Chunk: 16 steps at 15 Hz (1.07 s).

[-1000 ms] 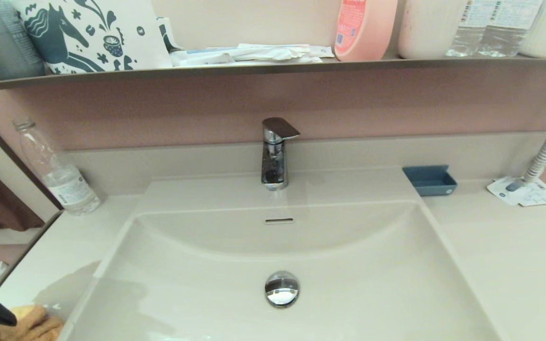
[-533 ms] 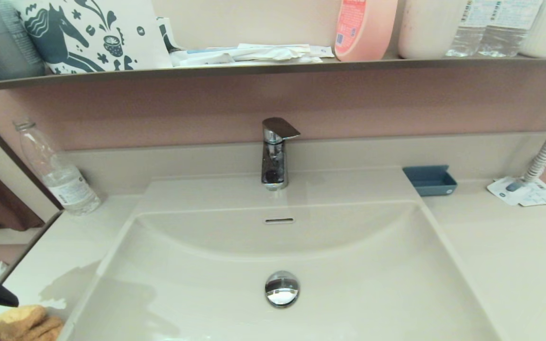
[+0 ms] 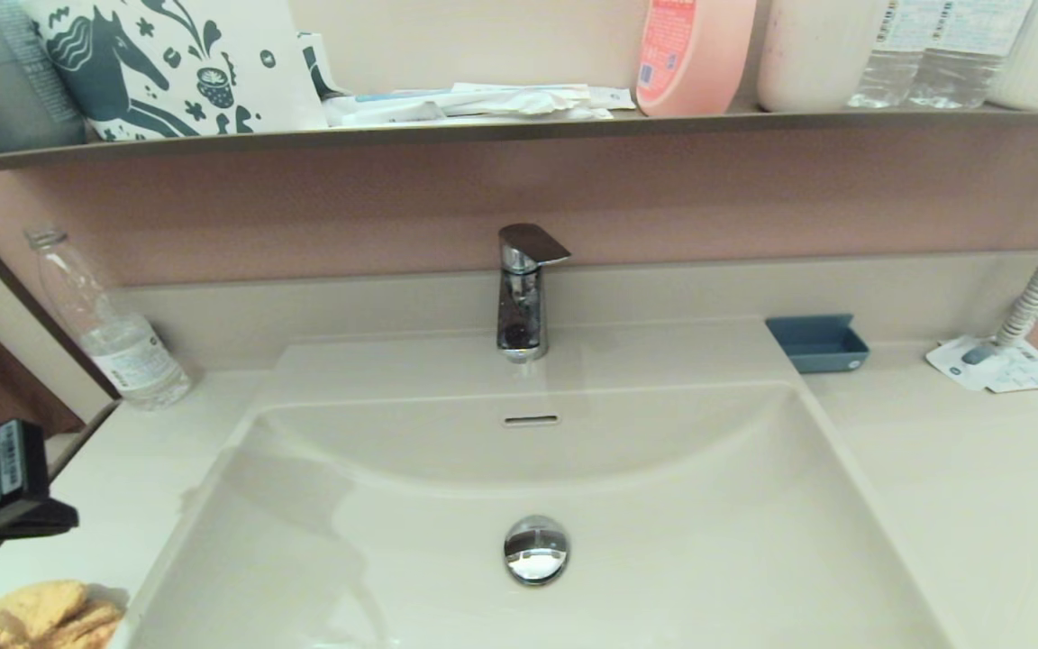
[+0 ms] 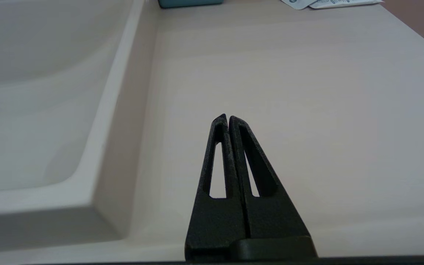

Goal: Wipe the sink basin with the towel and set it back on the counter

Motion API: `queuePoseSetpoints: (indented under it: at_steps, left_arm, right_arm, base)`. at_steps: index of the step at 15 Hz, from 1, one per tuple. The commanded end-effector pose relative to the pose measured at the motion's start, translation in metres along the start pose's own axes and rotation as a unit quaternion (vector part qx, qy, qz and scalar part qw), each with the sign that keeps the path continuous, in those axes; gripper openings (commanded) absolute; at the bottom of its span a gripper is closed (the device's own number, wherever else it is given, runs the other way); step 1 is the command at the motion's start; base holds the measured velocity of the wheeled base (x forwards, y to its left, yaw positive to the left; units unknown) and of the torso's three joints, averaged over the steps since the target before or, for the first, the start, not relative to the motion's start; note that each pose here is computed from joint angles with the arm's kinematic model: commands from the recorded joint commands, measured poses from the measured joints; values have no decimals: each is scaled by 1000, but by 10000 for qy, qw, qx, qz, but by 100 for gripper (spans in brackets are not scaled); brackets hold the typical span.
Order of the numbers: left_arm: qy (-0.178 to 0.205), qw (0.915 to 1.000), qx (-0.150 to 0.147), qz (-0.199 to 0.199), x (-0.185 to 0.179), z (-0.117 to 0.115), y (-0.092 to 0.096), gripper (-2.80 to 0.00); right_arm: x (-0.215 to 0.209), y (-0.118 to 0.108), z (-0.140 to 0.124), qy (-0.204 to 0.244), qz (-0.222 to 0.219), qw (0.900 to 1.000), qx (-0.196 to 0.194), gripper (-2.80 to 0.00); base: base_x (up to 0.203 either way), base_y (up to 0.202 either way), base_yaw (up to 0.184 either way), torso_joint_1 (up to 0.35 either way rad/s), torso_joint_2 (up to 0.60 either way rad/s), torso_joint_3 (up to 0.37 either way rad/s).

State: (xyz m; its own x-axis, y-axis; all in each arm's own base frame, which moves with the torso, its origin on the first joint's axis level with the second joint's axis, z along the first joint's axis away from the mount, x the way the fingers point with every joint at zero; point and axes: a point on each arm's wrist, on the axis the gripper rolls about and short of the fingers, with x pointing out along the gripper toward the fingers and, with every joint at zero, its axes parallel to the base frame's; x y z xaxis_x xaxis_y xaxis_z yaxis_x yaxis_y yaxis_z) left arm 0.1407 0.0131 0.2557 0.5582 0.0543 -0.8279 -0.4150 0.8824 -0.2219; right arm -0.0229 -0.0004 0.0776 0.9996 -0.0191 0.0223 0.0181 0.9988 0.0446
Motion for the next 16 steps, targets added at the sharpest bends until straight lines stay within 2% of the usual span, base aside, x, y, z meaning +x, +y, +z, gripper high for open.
queuePoseSetpoints:
  at_steps: [1,3,6,7,8,9,11,12,13,14,16]
  left_arm:
    - [-194,9973,426,-564,-15,-15,-14,-280]
    - [-536,9870,708,-1336,-41,-34,-19,-280]
    - [-1139,9678,625,-2155,-81,-61,5,-280]
    - [-1358,9657,468,-2164,-88,-66,13,-280]
    - [-1652,9674,195,-1910,-92,-68,19,-280]
    - [-1977,9653,-104,-1706,-98,-72,27,-280]
    - [-2370,9575,-446,-1581,-109,-92,48,-280]
    - [-2559,9547,-626,-1386,-114,-102,56,-280]
    - [-2800,9497,-727,-1199,-119,-118,65,-280]
    - [-2980,9458,-679,-1095,-122,-133,73,-280]
    - [-3293,9386,-394,-949,-120,-167,89,-280]
  right_arm:
    - [0,0,0,4,3,10000,1,-280]
    - [0,0,0,4,2,10000,1,-280]
    - [0,0,0,4,-3,10000,1,-280]
    - [0,0,0,4,2,10000,1,-280]
    - [0,0,0,4,3,10000,1,-280]
    - [0,0,0,4,2,10000,-4,-280]
    - [0,0,0,4,3,10000,1,-280]
    - [0,0,0,4,-1,10000,1,-280]
    - [0,0,0,4,1,10000,-2,-280]
    - [0,0,0,4,-1,10000,1,-280]
    - [0,0,0,4,1,10000,1,-280]
  base:
    - [0,0,0,0,0,0]
    - [0,0,0,0,0,0]
    - [0,0,0,0,0,0]
    - [0,0,0,0,0,0]
    - [0,0,0,0,0,0]
    - [0,0,0,0,0,0]
    - [0,0,0,0,0,0]
    - [0,0,0,0,0,0]
    - [0,0,0,0,0,0]
    - [0,0,0,0,0,0]
    - [0,0,0,0,0,0]
